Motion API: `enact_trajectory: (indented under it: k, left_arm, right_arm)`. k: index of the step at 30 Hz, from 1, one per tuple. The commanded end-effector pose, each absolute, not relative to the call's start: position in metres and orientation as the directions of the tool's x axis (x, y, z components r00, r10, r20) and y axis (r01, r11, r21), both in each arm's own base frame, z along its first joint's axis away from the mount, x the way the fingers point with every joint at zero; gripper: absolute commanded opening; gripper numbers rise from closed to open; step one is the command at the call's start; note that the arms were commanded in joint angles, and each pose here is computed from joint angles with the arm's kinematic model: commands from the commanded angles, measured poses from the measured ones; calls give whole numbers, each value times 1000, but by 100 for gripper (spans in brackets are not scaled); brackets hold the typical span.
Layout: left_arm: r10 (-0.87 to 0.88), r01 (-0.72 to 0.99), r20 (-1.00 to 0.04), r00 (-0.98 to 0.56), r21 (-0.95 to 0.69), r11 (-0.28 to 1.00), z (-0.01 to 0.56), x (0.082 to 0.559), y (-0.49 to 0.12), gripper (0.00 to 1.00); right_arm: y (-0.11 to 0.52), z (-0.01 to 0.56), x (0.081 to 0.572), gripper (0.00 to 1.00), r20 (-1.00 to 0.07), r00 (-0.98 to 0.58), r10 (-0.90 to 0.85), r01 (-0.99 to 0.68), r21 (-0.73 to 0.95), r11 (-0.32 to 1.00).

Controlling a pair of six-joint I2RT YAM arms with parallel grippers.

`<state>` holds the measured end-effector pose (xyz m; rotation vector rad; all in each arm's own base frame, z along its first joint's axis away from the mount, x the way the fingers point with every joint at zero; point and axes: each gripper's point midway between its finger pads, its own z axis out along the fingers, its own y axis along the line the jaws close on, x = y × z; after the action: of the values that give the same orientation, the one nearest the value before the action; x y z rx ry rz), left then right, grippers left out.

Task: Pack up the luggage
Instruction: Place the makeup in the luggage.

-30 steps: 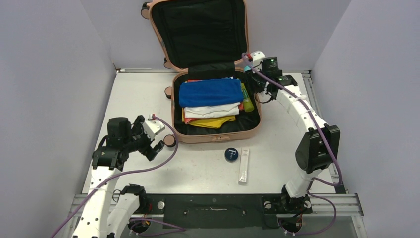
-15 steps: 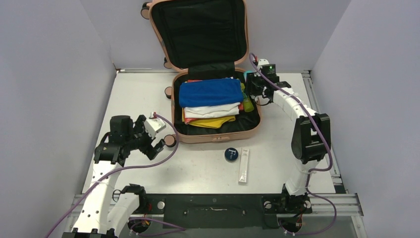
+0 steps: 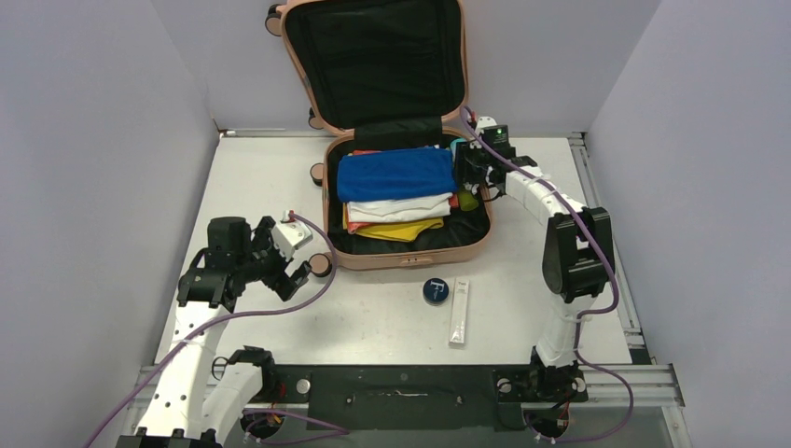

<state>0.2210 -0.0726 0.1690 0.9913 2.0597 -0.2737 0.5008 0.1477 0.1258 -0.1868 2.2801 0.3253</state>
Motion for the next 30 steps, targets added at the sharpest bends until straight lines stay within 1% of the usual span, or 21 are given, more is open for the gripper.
enact_trajectory:
  k: [1, 4, 6, 10, 13, 16, 18, 24, 28, 30]
  left_arm:
    - [540, 725, -791, -287, 189, 662, 195, 230, -76, 96]
    - [541, 726, -792, -283, 191, 660, 197, 229, -76, 96]
    - [542, 728, -793, -279, 193, 658, 198, 228, -77, 96]
    - [548, 736, -791, -270, 197, 647, 200, 227, -79, 96]
    - [562, 744, -784, -263, 206, 635, 203, 226, -80, 96]
    - [577, 752, -778, -251, 219, 622, 207, 224, -82, 96]
    - [581, 754, -777, -243, 226, 617, 210, 224, -83, 96]
    - [588, 777, -782, -207, 234, 585, 225, 220, -92, 96]
    - [617, 822, -772, -153, 248, 513, 240, 219, -110, 96]
    - [640, 848, -761, -112, 262, 460, 244, 220, -124, 96]
  right_arm:
    - [155, 150, 514, 22, -808, -589, -27, -259, 157, 953]
    - [156, 147, 513, 34, -799, -600, -36, -261, 153, 953]
    - [156, 148, 513, 40, -797, -603, -40, -262, 151, 953]
    - [155, 150, 512, 46, -796, -604, -40, -260, 150, 954]
    - [154, 153, 512, 51, -794, -607, -35, -250, 149, 957]
    - [154, 157, 512, 61, -797, -603, -36, -246, 143, 959]
    - [154, 160, 513, 66, -802, -597, -37, -245, 138, 960]
    - [147, 179, 516, 69, -821, -569, -52, -246, 109, 963]
    - [127, 232, 515, 72, -875, -479, -74, -239, 49, 970]
    - [114, 262, 508, 76, -900, -424, -99, -246, 10, 969]
